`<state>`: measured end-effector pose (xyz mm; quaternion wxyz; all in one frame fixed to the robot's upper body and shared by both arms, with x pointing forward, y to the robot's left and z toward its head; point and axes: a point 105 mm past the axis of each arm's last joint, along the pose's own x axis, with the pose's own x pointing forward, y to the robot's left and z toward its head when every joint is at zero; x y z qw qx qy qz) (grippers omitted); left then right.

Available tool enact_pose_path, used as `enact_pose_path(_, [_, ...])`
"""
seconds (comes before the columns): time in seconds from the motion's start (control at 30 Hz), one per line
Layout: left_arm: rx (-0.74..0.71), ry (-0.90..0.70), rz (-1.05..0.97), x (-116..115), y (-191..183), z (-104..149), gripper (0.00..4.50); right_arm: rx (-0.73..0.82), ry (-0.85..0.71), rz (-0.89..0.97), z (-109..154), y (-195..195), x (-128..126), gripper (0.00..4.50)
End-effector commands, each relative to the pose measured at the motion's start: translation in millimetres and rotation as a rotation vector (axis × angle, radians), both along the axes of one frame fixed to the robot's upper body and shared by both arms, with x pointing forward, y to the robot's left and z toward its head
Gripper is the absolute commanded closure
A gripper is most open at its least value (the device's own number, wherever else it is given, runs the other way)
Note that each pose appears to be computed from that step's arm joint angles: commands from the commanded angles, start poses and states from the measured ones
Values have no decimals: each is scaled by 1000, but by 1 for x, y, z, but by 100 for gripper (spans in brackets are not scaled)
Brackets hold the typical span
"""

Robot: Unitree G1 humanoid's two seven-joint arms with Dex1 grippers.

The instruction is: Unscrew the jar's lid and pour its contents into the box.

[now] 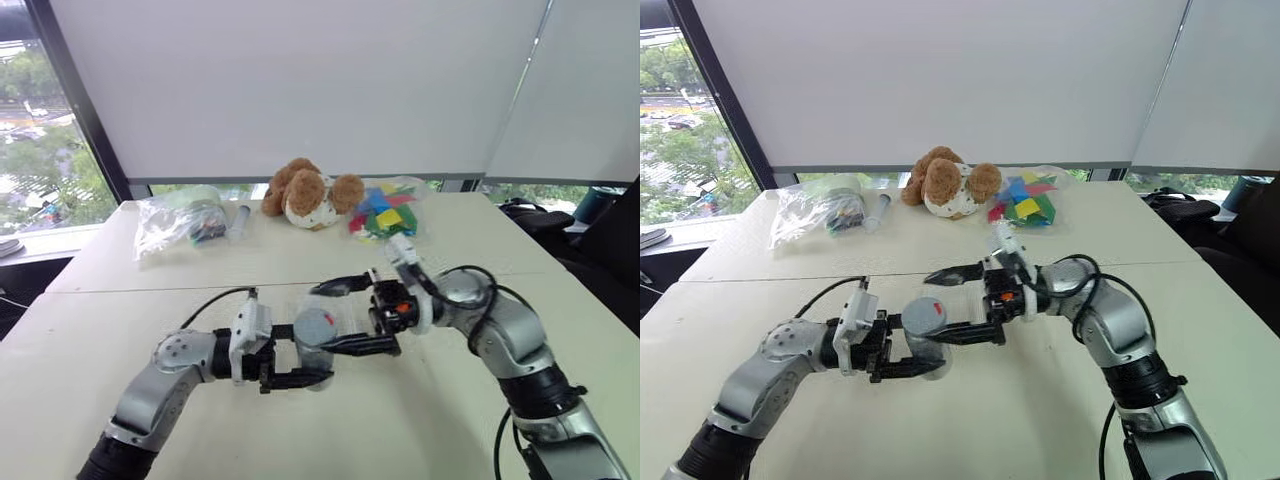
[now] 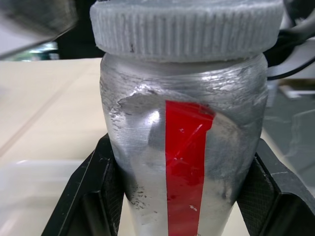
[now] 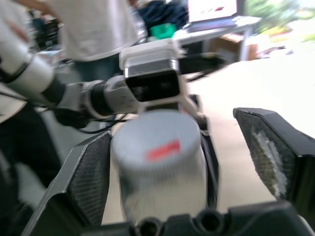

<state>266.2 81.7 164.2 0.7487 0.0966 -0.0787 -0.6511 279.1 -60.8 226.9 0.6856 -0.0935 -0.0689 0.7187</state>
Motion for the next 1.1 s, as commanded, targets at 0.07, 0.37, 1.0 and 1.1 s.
enact_pose_path(0.07, [-28, -42, 103, 13, 7, 9, 212, 48, -65, -58, 8, -4, -3, 6])
enact_pose_path(0.37, [-44, -9, 141, 18, -8, 3, 212, 84, -82, -164, 9, 36, 6, 6])
enact_pose_path(1.0, [-45, 0, 110, 15, -11, 5, 212, 20, -77, -221, 3, 27, 30, 6])
enact_pose_path(1.1, [-46, -3, 108, 15, -11, 6, 212, 17, -67, -227, 2, 20, 32, 6])
